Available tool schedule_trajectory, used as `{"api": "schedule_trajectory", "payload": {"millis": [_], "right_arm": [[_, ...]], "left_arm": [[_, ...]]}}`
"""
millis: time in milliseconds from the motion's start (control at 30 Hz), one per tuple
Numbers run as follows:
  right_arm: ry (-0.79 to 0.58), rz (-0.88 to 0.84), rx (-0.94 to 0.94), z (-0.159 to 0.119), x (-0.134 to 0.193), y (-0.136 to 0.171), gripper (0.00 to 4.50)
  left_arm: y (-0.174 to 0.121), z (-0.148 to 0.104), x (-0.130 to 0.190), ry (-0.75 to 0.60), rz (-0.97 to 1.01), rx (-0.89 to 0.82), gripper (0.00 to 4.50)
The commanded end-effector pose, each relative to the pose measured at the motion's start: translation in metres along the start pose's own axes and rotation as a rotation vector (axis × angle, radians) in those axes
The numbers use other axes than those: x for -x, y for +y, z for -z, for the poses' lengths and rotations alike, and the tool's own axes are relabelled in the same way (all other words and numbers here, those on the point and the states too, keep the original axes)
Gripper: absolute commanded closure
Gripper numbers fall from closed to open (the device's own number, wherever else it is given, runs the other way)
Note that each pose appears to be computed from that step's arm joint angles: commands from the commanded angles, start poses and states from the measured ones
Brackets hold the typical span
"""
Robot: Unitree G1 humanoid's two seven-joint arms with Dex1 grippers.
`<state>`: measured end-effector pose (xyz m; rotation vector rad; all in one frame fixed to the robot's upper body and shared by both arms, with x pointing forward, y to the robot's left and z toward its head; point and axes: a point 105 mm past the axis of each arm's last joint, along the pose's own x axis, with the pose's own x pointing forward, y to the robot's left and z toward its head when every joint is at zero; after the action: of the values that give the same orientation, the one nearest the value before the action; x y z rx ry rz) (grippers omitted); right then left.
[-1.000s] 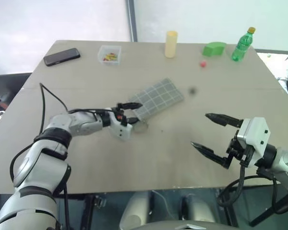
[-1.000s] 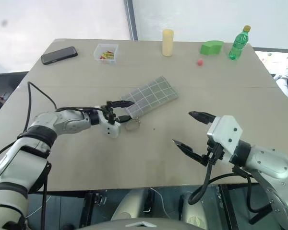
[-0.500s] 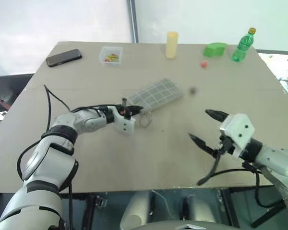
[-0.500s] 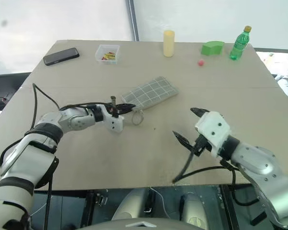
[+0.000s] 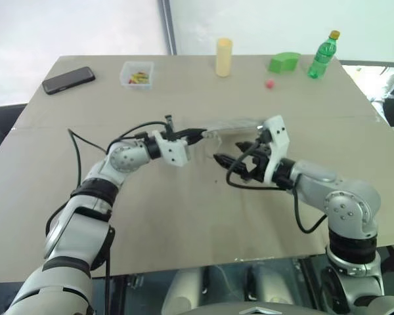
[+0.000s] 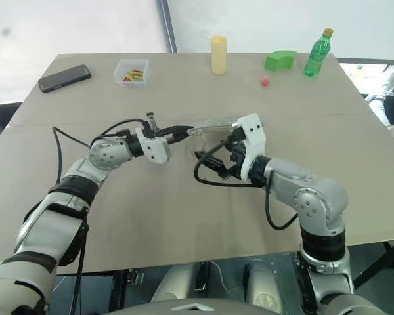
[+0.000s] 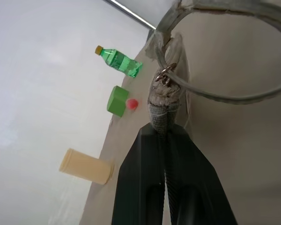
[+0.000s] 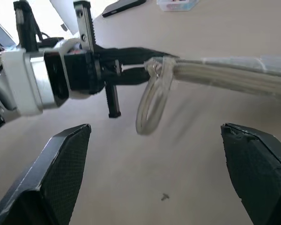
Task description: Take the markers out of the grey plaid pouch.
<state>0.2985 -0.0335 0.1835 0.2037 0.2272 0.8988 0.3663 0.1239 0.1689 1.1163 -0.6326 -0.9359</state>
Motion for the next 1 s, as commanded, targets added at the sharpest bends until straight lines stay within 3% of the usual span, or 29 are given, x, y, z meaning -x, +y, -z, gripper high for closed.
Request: {"api": "schedule_trajectory", "payload": {"millis": [33, 233, 300, 567, 833, 1000], "right_arm": [[-0.049, -0.020, -0.018, -0.013, -0.007, 0.004, 0.51], [-0.027, 0.014, -0.037, -0.008, -0.013, -0.002, 3.14], [-0.023, 0.022, -0.036, -0.007, -0.013, -0.003, 4.33], [-0.010, 0.137, 0.026, -0.007, -0.006, -0.022, 4.44], [0.062, 0.473, 0.283, -0.015, 0.019, -0.075, 4.44], [0.120, 0.766, 0.407, -0.024, 0.060, -0.123, 4.44]], "left_arm": [[0.013, -0.007, 0.005, -0.027, -0.057, -0.024, 4.50], [0.008, -0.010, 0.006, -0.033, -0.062, -0.008, 4.50], [0.008, -0.011, 0.005, -0.036, -0.063, -0.006, 4.50], [0.010, -0.011, 0.006, -0.036, -0.084, 0.010, 4.50], [0.006, -0.009, 0.011, -0.026, -0.083, 0.026, 4.50], [0.001, -0.004, 0.020, -0.009, -0.077, 0.068, 4.50]]}}
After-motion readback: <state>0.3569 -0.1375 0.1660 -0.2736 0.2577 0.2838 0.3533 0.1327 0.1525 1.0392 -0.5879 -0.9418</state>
